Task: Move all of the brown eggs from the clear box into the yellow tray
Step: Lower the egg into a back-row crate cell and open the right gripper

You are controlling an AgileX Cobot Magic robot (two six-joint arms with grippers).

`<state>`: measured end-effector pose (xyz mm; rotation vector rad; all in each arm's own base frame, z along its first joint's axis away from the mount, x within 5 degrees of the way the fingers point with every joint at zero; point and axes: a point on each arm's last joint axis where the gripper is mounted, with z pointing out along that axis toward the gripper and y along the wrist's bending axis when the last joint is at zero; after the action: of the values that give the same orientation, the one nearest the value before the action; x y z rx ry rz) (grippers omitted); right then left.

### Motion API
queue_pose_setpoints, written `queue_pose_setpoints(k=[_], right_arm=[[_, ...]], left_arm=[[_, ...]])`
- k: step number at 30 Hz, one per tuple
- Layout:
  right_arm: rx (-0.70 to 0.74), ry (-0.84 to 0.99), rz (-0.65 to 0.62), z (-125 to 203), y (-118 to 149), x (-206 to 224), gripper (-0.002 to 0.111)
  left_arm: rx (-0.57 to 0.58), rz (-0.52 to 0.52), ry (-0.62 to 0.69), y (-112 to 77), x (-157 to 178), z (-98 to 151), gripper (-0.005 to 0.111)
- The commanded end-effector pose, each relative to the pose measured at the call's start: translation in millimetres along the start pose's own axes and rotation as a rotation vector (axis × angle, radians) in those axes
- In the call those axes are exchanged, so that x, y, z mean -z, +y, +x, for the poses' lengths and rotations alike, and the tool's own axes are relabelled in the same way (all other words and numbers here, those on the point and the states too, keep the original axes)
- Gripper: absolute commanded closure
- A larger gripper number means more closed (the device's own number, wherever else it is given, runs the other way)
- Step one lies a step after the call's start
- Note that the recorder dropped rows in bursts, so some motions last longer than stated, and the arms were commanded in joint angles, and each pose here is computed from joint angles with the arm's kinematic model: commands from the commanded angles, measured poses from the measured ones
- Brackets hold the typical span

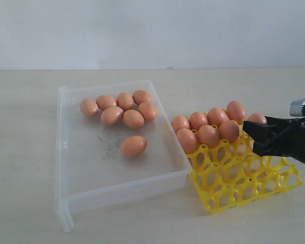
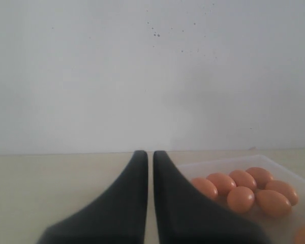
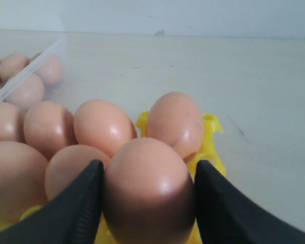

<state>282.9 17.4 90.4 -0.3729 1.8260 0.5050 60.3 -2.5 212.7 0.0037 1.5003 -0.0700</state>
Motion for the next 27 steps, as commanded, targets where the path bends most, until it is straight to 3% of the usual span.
queue_pose_setpoints(k=[1,6,11,13,15,17,27], right_arm=[[0.014,-0.013,-0.029,-3.7,-0.8,-4.4,0.109],[0.033,0.138,0.014,6.1,-9.0,-8.3,0.109],[0.017,0.123,0.005,4.8,-8.1,-8.5,0.107],[0.025,0.114,-0.016,4.0,-6.2,-8.6,0.096],[0.025,0.12,-0.014,4.5,-6.4,-8.6,0.071],[0.024,0.121,-0.016,4.6,-6.2,-8.5,0.055],[0.044,-0.041,-0.058,-13.2,-1.6,-8.2,0.053]], left_arm=[[0.0,-0.002,-0.013,0.2,-0.3,-1.8,0.103],[0.0,-0.002,-0.013,0.2,-0.3,-1.8,0.103],[0.0,-0.002,-0.013,0.2,-0.3,-1.8,0.103],[0.0,-0.002,-0.013,0.2,-0.3,-1.8,0.103],[0.0,-0.002,-0.013,0.2,-0.3,-1.8,0.103],[0.0,-0.002,-0.013,0.2,-0.3,-1.8,0.103],[0.0,-0.002,-0.013,0.2,-0.3,-1.8,0.103]])
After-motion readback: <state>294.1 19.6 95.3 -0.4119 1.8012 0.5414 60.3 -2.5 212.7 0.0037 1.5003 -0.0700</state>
